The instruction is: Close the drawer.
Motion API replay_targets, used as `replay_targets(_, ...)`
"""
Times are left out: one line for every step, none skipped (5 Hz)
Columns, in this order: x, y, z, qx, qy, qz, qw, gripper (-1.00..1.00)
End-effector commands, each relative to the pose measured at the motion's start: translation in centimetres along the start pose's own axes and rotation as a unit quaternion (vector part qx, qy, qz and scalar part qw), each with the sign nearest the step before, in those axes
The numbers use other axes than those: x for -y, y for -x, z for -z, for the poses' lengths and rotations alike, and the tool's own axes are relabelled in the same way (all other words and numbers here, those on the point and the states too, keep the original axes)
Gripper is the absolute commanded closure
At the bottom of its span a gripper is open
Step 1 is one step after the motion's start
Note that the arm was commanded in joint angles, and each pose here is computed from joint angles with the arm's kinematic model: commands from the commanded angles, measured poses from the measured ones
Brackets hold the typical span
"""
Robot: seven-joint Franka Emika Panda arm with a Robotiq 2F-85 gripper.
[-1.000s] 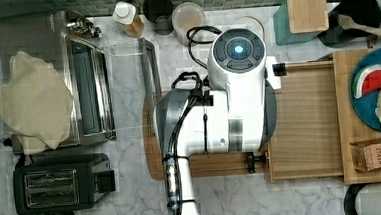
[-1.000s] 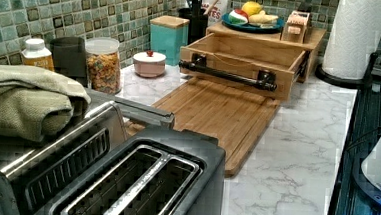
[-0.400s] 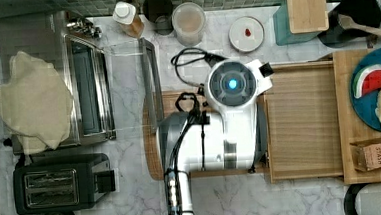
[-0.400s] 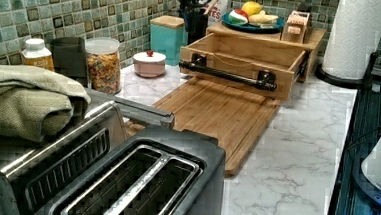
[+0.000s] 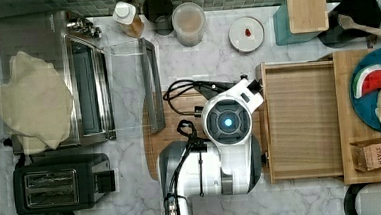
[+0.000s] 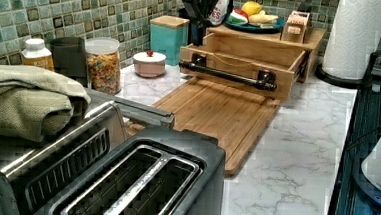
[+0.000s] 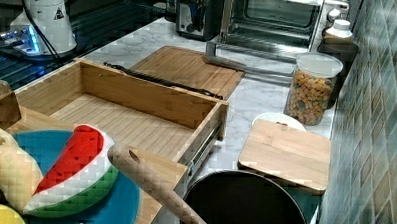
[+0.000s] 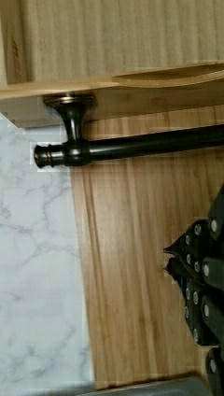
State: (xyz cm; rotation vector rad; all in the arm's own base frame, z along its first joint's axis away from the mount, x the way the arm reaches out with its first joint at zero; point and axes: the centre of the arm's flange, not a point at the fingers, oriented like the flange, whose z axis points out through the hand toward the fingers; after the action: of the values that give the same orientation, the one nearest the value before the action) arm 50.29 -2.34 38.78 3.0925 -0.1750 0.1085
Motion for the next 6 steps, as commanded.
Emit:
replay_targets(-0.8, 3.9, -9.4, 0.013, 0.018, 0.039, 0.999, 1.00)
replay_targets(-1.8, 3.9, -11.0, 0.008, 0.012, 0.037, 0.999, 1.00)
replay_targets(-2.0, 4.2, -10.9, 0.000, 0.022, 0.031, 0.999, 1.00)
replay_targets(-3.3, 4.1, -10.7, -0.005, 0.027, 0.041, 0.999, 1.00)
replay_targets(-5.7, 3.5, -10.7, -0.017, 0.026, 0.048, 0.998, 1.00)
replay_targets(-9.4, 3.1, -11.0, -0.027, 0.029, 0.055, 0.998, 1.00)
